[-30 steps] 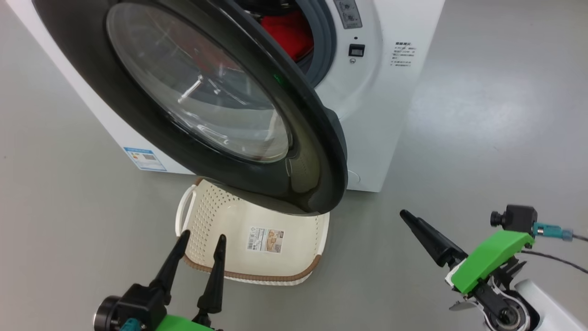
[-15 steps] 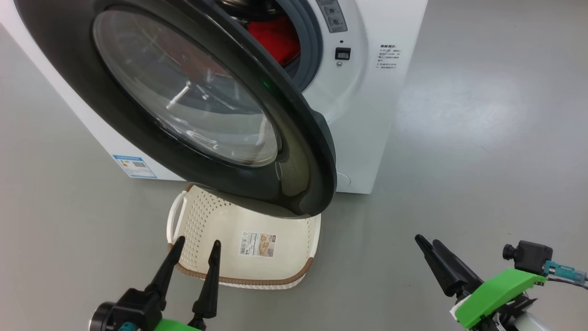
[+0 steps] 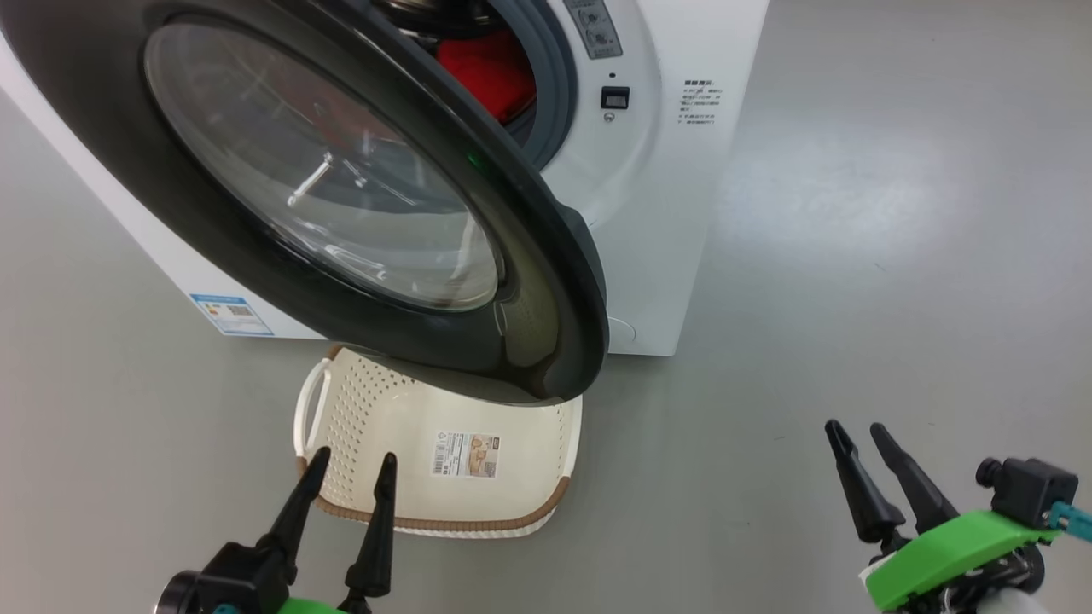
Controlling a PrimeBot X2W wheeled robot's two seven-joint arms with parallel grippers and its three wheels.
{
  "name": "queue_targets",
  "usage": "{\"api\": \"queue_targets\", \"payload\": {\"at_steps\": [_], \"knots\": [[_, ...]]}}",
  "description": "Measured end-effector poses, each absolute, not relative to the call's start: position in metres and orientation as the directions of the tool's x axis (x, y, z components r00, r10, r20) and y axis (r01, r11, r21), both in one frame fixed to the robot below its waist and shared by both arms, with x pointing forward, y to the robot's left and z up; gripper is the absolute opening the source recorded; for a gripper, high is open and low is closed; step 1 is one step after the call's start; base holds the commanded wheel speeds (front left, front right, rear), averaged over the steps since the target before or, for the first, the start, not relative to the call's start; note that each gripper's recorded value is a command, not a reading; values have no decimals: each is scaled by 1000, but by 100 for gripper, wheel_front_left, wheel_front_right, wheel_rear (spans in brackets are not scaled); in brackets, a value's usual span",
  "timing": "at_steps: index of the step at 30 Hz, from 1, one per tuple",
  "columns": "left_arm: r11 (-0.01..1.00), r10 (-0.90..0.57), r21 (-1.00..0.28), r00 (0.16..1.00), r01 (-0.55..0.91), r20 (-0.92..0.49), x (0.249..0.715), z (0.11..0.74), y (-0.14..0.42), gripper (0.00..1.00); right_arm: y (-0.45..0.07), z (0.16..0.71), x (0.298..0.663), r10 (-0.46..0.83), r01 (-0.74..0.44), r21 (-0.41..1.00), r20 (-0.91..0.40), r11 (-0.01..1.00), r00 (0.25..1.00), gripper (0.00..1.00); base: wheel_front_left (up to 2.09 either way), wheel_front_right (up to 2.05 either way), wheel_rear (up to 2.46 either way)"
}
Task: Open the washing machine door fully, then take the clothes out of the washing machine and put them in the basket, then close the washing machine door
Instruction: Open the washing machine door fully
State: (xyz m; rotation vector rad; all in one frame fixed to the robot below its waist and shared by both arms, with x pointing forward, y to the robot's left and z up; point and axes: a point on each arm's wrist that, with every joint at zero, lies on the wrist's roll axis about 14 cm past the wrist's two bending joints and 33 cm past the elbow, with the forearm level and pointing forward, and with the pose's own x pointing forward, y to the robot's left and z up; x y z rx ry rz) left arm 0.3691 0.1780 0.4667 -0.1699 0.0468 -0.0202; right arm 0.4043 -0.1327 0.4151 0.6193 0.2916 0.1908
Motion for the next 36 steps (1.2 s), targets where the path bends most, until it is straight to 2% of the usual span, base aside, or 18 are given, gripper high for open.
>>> {"api": "queue_targets", "payload": {"at_steps": [5, 18, 26, 36], "knots": [[985, -24, -170, 999, 16, -45, 370, 467, 178, 100, -140, 412, 393, 215, -73, 534, -209, 843, 954, 100, 0, 0, 0], [986, -13, -168, 999, 6, -39, 369, 469, 182, 100, -165, 453, 393, 98, -74, 313, -61, 947, 993, 100, 0, 0, 0], [986, -7, -164, 1000, 4, -20, 369, 475, 183, 100, -168, 427, 366, 70, -23, 289, -152, 957, 986, 100, 0, 0, 0], [986, -15, -165, 1000, 11, -22, 370, 474, 181, 100, -169, 424, 364, 63, -15, 283, -163, 959, 985, 100, 0, 0, 0]]}}
